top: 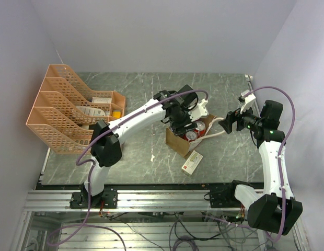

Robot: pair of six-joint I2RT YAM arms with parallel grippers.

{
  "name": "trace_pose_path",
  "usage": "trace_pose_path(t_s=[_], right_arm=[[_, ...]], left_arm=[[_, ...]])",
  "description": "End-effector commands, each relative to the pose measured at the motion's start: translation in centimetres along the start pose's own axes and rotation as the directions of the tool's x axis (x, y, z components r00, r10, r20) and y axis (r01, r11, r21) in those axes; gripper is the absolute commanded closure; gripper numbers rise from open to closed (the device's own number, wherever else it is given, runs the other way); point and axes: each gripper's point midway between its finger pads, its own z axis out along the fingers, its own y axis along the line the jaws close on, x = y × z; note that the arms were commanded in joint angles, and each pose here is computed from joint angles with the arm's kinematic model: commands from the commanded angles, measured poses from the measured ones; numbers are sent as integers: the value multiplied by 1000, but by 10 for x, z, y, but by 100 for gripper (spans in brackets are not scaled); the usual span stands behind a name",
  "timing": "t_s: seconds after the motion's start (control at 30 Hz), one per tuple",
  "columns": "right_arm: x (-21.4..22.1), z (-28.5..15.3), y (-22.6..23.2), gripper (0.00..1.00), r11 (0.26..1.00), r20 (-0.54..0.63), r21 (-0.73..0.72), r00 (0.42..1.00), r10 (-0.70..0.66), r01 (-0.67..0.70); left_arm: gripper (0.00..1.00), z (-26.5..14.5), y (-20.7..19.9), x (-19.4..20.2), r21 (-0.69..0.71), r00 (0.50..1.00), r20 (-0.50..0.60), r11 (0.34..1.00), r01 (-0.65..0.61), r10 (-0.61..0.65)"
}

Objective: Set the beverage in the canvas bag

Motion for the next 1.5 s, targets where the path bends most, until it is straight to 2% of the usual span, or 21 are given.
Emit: trace_pose_path(t_s=[0.0,0.23,0.37,0.73,1.17,1.47], right_arm=[[3,-1,-1,14,1000,3,-1,1000,-5,5],[2,-2,-1,14,1000,7,-1,1000,-7,7],[2,-3,0,14,1000,12,-2,1000,-10,10],[2,-2,-1,14,1000,13,0,1000,-10,10],[0,-4,0,14,1000,19,-5,1000,-19,19],[0,-5,-1,14,1000,19,5,999,-27,27]], left_arm=[[92,-22,3,-17,-38,996,88,999,-25,28],[89,-25,5,-21,-50,995,95,999,-23,27],[87,-13,-3,-14,-14,994,106,1000,-23,24],[81,-7,7,-8,-73,994,95,996,-50,56],[61,12,10,9,-81,993,47,991,-107,111],[53,27,2,20,-30,997,1,997,-77,77]])
